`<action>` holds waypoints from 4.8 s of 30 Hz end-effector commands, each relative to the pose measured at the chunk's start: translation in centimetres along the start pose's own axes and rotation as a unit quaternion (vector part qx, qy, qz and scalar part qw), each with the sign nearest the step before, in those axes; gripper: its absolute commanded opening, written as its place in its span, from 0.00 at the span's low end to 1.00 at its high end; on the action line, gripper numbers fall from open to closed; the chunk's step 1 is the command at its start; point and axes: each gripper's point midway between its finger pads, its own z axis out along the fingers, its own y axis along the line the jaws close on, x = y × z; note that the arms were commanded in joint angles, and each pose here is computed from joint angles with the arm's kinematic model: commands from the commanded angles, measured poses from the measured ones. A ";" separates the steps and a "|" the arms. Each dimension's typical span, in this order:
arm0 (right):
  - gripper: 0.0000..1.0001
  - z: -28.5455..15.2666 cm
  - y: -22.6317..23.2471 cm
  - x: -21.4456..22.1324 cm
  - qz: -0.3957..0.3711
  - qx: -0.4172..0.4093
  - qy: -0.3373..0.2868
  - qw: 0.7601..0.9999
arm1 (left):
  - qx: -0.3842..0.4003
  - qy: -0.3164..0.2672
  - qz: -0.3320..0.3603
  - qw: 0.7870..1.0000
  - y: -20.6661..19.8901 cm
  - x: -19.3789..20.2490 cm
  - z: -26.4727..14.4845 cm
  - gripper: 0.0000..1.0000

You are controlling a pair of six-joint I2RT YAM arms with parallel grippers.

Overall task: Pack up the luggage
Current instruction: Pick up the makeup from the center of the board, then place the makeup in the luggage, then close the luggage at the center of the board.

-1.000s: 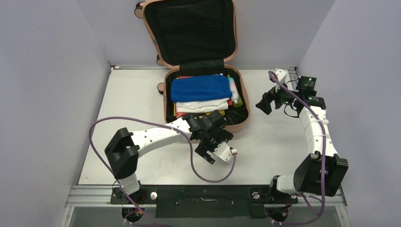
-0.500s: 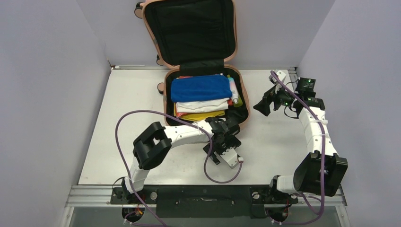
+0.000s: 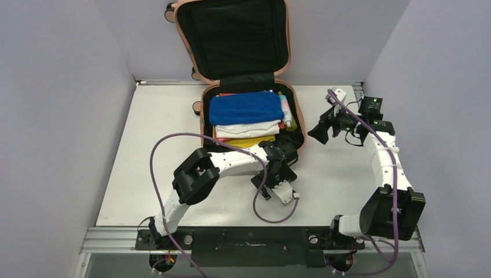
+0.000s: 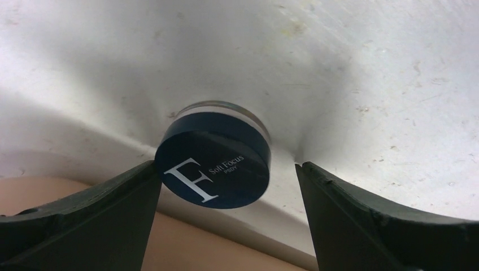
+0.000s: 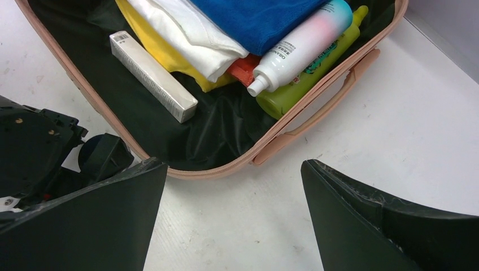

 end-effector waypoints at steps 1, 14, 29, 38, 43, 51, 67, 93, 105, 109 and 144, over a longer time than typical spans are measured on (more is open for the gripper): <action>0.93 -0.1 0.7 -1.9 -0.048 -0.011 -0.031 0.998 | 0.029 -0.011 0.015 0.999 -0.7 -0.4 -0.1 0.90; 0.92 0.3 0.5 -1.6 -0.047 -0.011 -0.027 0.998 | 0.033 -0.021 -0.009 0.999 -0.3 -0.9 -0.1 0.58; 0.92 -0.2 -1.4 -2.9 -0.038 0.052 -0.038 0.997 | -0.140 -0.061 -0.117 0.981 2.2 -3.8 -14.4 0.39; 0.92 -1.4 -2.8 -2.7 -0.026 0.094 -0.038 0.995 | -0.279 0.003 -0.208 0.937 4.5 3.8 -20.0 0.40; 0.92 -1.4 -2.7 -2.7 -0.024 0.093 -0.041 0.995 | -0.271 0.031 -0.287 0.918 5.1 10.5 -19.6 0.40; 0.92 -1.1 -2.7 -2.4 -0.019 0.084 -0.041 0.995 | -0.185 0.060 -0.346 0.918 0.9 16.1 -16.6 0.40; 0.92 -0.6 -2.6 -2.1 -0.008 0.073 -0.041 0.996 | -0.030 0.071 -0.353 0.932 -6.5 15.2 -10.5 0.41; 0.92 -0.1 -2.3 -2.2 -0.011 0.065 -0.039 0.997 | -0.277 0.048 -0.367 0.887 0.0 16.0 -25.3 0.96; 0.92 -0.1 -2.3 -2.2 -0.008 0.068 -0.039 0.997 | -0.667 0.018 -0.456 0.589 1.6 28.4 -46.0 0.96; 0.92 0.0 -2.4 -2.1 -0.008 0.068 -0.037 0.997 | -0.756 -0.009 -0.446 0.478 0.0 33.2 -52.1 0.96; 0.92 1.3 -4.9 2.0 0.013 0.100 0.026 0.995 | -0.756 -0.340 -0.350 0.437 3.5 46.8 -53.4 0.74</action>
